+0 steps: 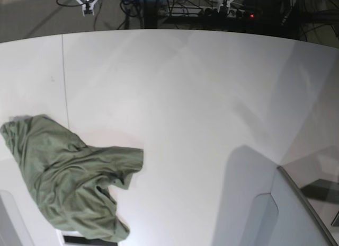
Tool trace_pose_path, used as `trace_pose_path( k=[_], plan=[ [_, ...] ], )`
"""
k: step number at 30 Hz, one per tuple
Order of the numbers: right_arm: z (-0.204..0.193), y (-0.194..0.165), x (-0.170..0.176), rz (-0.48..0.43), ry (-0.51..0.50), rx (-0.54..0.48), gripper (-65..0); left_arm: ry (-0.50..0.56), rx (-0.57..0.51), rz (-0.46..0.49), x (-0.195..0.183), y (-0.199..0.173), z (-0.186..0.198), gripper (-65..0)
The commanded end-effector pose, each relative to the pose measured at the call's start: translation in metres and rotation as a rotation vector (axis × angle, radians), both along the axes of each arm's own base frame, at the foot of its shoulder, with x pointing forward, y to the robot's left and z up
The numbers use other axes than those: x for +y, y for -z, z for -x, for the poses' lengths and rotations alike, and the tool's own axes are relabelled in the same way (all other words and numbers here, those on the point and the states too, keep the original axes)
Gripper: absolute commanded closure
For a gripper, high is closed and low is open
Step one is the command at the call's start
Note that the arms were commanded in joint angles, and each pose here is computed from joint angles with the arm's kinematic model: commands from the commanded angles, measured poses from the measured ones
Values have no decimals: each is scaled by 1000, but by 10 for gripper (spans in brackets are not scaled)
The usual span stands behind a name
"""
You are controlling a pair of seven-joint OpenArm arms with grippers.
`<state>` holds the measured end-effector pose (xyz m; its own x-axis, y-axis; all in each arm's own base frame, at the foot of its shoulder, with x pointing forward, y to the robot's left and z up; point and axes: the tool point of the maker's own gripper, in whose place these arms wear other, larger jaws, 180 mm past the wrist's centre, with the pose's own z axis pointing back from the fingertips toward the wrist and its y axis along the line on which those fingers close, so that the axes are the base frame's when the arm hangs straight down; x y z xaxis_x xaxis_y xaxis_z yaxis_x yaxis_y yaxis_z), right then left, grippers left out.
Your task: Layout the t-shirt on the table in an organized manner, then fold the t-shirt properly
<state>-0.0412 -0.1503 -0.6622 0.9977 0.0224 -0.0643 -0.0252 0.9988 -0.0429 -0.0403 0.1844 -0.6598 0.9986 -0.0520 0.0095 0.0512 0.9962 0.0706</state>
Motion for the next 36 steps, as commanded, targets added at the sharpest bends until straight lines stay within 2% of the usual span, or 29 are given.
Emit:
trace_pose_path(
  k=[1,20,24,36],
  plan=[
    [4,0,-3,7,-2,8,-95,4,8,-8,3,-1,5,0],
    [4,0,-3,7,-5,8,-89,6,8,-10,4,-1,5,0],
    [4,0,-3,7,-1,9,0,6,8,-10,4,-1,5,0],
    [4,0,-2,5,-3,9,-6,6,8,-10,4,-1,5,0]
  ],
)
